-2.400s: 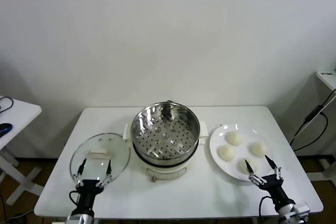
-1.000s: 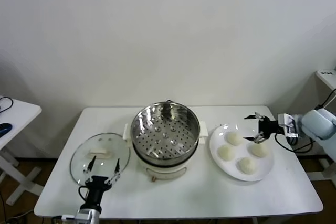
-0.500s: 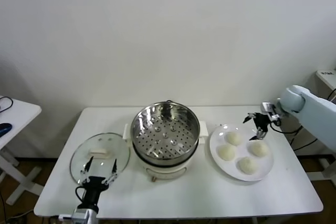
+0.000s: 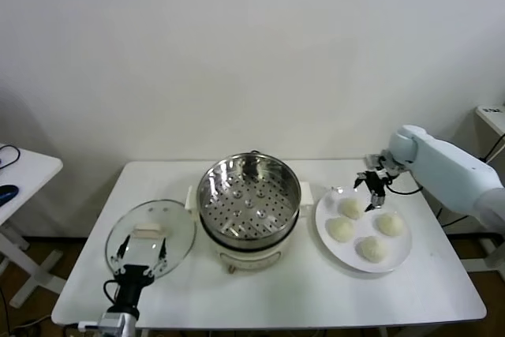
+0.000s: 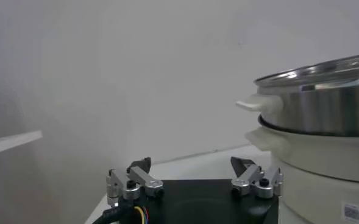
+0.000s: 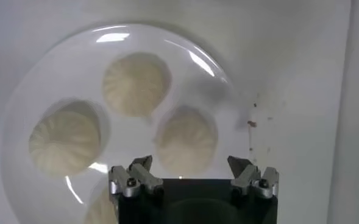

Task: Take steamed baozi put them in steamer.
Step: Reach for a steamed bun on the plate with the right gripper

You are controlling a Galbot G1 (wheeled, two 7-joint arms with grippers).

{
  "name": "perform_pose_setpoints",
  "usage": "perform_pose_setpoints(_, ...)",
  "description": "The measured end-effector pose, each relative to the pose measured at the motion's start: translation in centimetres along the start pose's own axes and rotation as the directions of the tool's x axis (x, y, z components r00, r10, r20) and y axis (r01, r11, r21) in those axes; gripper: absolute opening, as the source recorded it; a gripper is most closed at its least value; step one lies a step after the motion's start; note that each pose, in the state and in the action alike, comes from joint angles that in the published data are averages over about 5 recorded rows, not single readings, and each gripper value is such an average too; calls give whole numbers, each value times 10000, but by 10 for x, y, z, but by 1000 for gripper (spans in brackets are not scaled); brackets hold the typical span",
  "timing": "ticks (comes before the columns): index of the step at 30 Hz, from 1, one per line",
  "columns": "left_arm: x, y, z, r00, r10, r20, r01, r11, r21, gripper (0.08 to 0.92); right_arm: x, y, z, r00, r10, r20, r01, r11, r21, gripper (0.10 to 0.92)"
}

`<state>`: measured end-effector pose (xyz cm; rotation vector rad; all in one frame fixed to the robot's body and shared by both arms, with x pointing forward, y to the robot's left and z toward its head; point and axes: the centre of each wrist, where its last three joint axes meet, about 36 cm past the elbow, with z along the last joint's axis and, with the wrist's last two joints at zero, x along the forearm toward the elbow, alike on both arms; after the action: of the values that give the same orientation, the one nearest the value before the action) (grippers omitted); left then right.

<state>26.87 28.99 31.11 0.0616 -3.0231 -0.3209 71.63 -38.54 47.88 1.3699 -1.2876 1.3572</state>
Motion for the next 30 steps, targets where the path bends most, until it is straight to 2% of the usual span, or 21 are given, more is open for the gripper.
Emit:
perform_pose_setpoints(20,3,7,3,9998,-193,-86,192,9998,-62,823,-27,-2,-7,9989,-316,-354,322,9994,143,817)
perform_pose_setpoints(30,4,7,3,9997,-208,-94,208,9998,-70,823,-29,-6,-10,9989,-223,-423,233,9995,226,740)
